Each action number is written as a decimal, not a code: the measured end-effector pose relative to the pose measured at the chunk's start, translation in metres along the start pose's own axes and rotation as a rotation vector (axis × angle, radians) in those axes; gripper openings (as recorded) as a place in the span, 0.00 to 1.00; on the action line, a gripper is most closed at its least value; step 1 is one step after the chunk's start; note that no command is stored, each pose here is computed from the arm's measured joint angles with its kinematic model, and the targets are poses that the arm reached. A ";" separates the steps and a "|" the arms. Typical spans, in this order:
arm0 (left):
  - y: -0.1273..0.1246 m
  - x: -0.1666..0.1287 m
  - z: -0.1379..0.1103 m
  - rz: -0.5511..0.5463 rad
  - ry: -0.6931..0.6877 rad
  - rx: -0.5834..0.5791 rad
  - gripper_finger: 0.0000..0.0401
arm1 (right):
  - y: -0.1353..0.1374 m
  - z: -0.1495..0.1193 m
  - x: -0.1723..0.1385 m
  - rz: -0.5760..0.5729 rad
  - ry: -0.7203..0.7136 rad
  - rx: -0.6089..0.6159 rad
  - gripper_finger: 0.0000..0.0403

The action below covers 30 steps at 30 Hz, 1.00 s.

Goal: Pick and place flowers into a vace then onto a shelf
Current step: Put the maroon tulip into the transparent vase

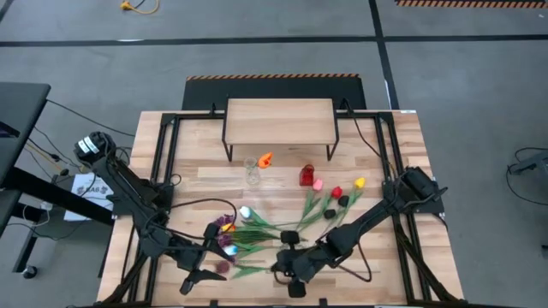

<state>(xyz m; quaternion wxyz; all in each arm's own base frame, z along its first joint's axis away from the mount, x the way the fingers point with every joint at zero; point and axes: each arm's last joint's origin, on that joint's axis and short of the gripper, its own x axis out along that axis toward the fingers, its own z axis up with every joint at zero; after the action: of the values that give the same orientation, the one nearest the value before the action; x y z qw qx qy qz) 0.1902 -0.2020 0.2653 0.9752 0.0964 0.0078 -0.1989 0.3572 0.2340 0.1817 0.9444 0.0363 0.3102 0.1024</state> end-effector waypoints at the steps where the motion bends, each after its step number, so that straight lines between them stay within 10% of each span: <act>1: -0.001 0.001 0.000 -0.008 -0.005 0.007 0.52 | 0.000 0.006 -0.003 -0.020 -0.051 0.012 0.00; 17: 0.012 0.001 0.005 0.338 -0.015 -0.042 0.52 | -0.010 0.058 -0.037 -0.434 -0.527 0.170 0.00; 30: 0.009 -0.001 0.007 0.326 -0.038 -0.056 0.52 | -0.037 0.048 -0.023 -0.323 -0.336 0.292 0.00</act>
<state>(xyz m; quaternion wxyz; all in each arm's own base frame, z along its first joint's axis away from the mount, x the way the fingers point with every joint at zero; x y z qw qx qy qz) 0.1926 -0.1946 0.2743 0.9969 0.0652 -0.0208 -0.0397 0.3734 0.1928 0.2287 0.9714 0.1388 0.1627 -0.1027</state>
